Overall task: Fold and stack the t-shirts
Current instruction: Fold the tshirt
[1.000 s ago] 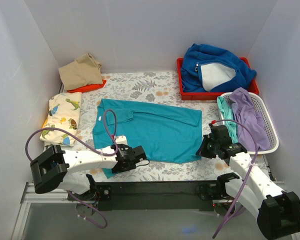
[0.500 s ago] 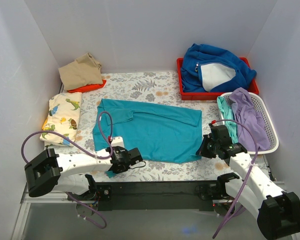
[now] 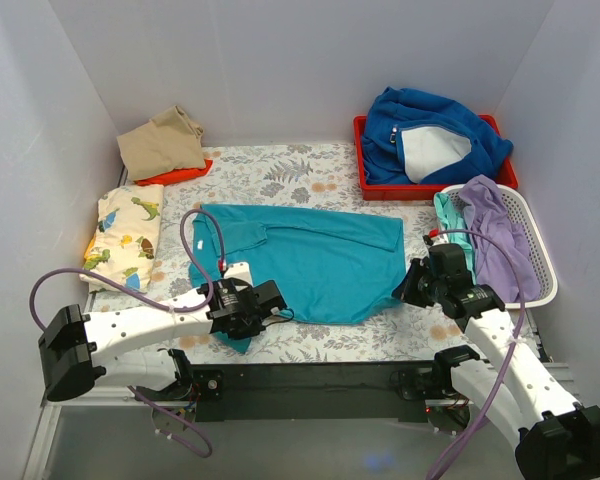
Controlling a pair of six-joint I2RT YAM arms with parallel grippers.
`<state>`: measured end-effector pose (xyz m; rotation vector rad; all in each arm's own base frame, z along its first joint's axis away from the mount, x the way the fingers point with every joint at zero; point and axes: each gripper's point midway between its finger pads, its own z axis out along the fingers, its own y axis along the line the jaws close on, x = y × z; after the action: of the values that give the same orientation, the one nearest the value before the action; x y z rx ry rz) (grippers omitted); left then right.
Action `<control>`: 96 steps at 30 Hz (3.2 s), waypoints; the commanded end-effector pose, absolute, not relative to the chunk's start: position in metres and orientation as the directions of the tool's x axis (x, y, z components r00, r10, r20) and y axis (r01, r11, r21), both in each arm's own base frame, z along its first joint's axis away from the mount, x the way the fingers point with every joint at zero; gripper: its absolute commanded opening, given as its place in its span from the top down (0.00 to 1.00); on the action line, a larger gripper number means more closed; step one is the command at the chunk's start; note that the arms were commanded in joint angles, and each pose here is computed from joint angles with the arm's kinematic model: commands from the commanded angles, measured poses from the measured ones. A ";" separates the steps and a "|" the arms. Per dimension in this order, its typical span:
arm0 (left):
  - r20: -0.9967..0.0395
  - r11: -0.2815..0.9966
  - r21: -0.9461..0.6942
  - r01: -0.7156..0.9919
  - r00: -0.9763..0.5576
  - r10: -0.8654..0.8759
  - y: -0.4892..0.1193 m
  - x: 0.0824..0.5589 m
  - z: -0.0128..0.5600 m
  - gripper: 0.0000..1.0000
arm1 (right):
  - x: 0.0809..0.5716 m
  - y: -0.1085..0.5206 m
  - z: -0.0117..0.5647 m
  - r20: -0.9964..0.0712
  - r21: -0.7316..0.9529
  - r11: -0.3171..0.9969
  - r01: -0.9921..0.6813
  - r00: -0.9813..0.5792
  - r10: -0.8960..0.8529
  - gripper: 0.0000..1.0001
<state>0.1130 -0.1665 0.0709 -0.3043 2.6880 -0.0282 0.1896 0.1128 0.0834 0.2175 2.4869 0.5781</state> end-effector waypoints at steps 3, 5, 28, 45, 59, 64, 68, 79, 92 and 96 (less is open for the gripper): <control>-0.407 0.990 -0.009 -0.142 -0.904 -0.133 -0.161 0.109 0.087 0.93 | 0.202 0.113 0.102 -0.542 0.437 0.899 -0.002 -0.799 0.262 0.99; -0.406 0.991 0.030 -0.130 -0.908 -0.107 -0.157 0.110 0.087 0.92 | 0.209 0.109 0.108 -0.567 0.417 0.909 0.000 -0.781 0.260 0.99; -0.414 0.997 0.023 0.078 -0.907 0.081 -0.167 0.192 0.102 0.80 | 0.272 0.093 0.118 -0.675 0.251 0.968 0.024 -0.712 0.192 0.99; -0.221 0.974 -0.191 0.124 -0.972 0.080 -0.209 0.147 0.063 0.38 | 0.269 0.098 0.111 -0.657 0.275 0.961 0.015 -0.727 0.200 0.99; -0.425 0.978 0.022 -0.208 -0.887 -0.179 -0.174 0.145 0.034 0.40 | 0.263 0.099 0.106 -0.648 0.284 0.959 0.007 -0.736 0.197 0.99; -0.437 0.976 0.047 -0.215 -0.883 -0.173 -0.178 0.146 0.026 0.40 | 0.262 0.101 0.105 -0.642 0.291 0.957 -0.002 -0.742 0.194 0.99; -0.410 0.982 0.052 -0.184 -0.900 -0.147 -0.181 0.139 0.020 0.42 | 0.263 0.101 0.104 -0.641 0.288 0.958 0.001 -0.743 0.193 0.99; -0.395 0.993 -0.032 -0.114 -0.911 -0.118 -0.189 0.131 0.058 0.96 | 0.263 0.101 0.101 -0.634 0.286 0.958 0.001 -0.750 0.190 0.99; -0.344 0.997 0.014 0.070 -0.936 0.070 -0.191 0.125 0.097 0.82 | 0.267 0.095 0.103 -0.652 0.255 0.967 0.017 -0.735 0.185 0.99; -0.281 0.985 0.120 0.127 -0.947 0.157 -0.186 0.127 0.090 0.80 | 0.273 0.087 0.102 -0.666 0.206 0.978 0.030 -0.728 0.163 0.99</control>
<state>0.1280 -0.1962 0.0916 0.0777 2.7944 0.0119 0.2589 0.0927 0.0936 0.1458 2.4260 0.2904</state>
